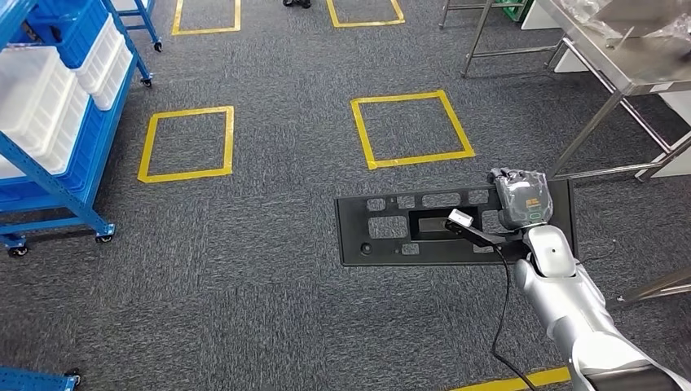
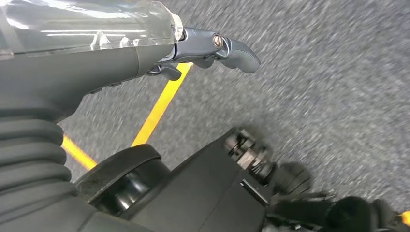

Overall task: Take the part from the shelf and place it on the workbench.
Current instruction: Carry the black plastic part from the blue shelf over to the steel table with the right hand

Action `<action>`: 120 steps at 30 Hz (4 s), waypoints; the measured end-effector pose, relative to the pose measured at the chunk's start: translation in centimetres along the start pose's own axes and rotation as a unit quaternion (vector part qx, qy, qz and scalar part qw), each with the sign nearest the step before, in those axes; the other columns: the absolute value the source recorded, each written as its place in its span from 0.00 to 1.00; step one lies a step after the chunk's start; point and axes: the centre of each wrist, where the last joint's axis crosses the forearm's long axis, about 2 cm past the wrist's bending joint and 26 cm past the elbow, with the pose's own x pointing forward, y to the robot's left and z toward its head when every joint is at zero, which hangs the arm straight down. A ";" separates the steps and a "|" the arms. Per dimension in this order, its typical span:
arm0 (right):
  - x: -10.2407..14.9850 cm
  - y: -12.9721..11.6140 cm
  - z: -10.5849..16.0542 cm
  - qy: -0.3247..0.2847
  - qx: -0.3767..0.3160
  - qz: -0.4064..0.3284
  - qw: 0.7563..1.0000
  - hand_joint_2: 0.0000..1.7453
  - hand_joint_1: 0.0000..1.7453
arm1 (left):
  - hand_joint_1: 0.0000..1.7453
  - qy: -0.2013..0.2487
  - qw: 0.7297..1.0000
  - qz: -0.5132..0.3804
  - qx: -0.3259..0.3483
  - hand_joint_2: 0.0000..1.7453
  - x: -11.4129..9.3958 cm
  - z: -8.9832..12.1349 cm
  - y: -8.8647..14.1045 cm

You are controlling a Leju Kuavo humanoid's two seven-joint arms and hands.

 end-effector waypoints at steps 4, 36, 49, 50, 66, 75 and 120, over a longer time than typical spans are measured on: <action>-0.1 0.2 0.3 -0.001 0.006 0.004 1.000 1.00 1.00 | 0.00 -0.004 1.000 -0.015 0.004 1.00 0.0 0.0 0.0; -1.4 0.4 1.4 0.006 0.015 0.017 1.000 1.00 1.00 | 0.00 -0.007 1.000 -0.021 -0.001 1.00 0.1 -0.1 0.3; -1.8 0.1 1.0 0.009 0.009 0.013 1.000 1.00 1.00 | 0.00 -0.007 0.999 -0.040 -0.005 1.00 0.1 -0.1 0.4; -1.9 0.1 1.0 0.010 0.009 0.014 1.000 1.00 1.00 | 0.00 -0.008 0.999 -0.041 -0.005 1.00 0.2 -0.1 0.4; -2.6 -0.1 0.7 0.003 0.011 0.019 1.000 1.00 1.00 | 0.00 -0.017 0.999 -0.042 -0.018 1.00 0.3 -0.1 0.1; -2.4 -0.2 0.1 0.001 0.008 0.015 1.000 1.00 1.00 | 0.00 -0.012 0.999 -0.025 -0.026 1.00 0.1 0.0 -0.1; -1.7 -0.1 -0.5 0.009 0.013 0.026 1.000 1.00 1.00 | 0.00 -0.043 0.989 -0.115 -0.089 1.00 1.5 -0.4 -0.5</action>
